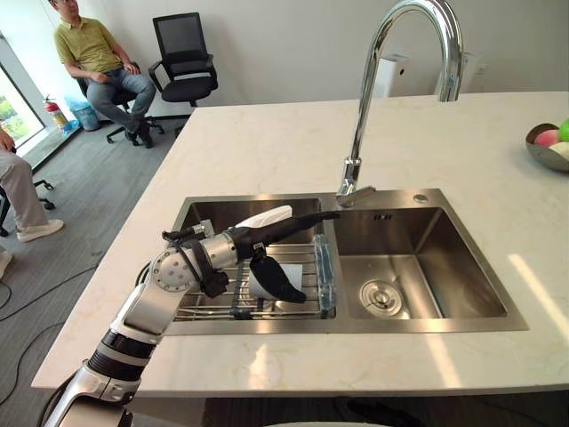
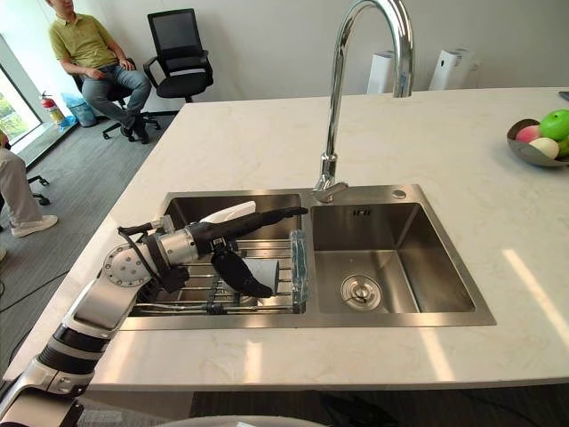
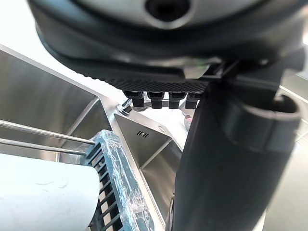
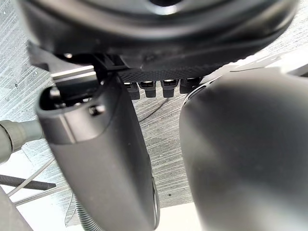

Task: Walk over to the sink, pick up the cup, carry it to the dishwasher, place the cup inside the dishwasher, then close the dishwasher door

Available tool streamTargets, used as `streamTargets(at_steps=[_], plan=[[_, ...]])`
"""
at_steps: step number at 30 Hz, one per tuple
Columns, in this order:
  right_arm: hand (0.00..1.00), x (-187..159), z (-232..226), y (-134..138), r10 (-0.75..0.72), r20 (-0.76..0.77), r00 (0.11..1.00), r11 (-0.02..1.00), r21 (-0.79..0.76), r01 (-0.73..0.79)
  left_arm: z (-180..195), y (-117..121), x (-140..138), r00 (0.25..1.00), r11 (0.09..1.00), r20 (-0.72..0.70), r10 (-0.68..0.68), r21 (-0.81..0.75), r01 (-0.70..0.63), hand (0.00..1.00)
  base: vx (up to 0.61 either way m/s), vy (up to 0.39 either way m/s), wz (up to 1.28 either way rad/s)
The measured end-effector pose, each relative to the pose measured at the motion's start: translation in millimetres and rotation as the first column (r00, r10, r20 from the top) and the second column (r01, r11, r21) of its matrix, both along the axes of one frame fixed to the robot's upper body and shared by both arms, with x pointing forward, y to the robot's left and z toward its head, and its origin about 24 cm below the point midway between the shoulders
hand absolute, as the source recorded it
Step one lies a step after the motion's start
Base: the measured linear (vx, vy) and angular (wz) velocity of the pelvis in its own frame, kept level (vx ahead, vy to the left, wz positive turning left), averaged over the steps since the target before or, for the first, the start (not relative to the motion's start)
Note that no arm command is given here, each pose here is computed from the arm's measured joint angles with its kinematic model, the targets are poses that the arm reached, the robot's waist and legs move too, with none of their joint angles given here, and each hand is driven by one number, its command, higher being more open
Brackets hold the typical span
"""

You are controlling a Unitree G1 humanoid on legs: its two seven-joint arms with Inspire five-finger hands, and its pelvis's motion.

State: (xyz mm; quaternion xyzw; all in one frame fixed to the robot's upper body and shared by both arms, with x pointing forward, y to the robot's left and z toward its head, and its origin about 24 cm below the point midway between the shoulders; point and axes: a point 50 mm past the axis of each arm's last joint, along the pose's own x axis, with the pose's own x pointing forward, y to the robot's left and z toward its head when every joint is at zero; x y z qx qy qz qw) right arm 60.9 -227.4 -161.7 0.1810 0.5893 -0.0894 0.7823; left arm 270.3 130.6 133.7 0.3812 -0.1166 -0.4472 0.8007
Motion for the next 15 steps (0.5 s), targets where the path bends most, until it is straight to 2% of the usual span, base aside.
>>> streamTargets(at_steps=[5,15], plan=[[1.00,0,0,1,0.003,-0.008,1.000,1.000,0.003,-0.003,-13,-3,-1,1.000,0.999,-0.018,0.014,0.032,-0.013,1.00,0.00,0.000,0.00],[1.00,4,-1,6,0.045,-0.017,0.999,0.999,0.008,-0.045,-48,7,3,0.988,0.987,-0.067,0.138,0.089,-0.131,1.00,0.03,-0.001,-0.01]])
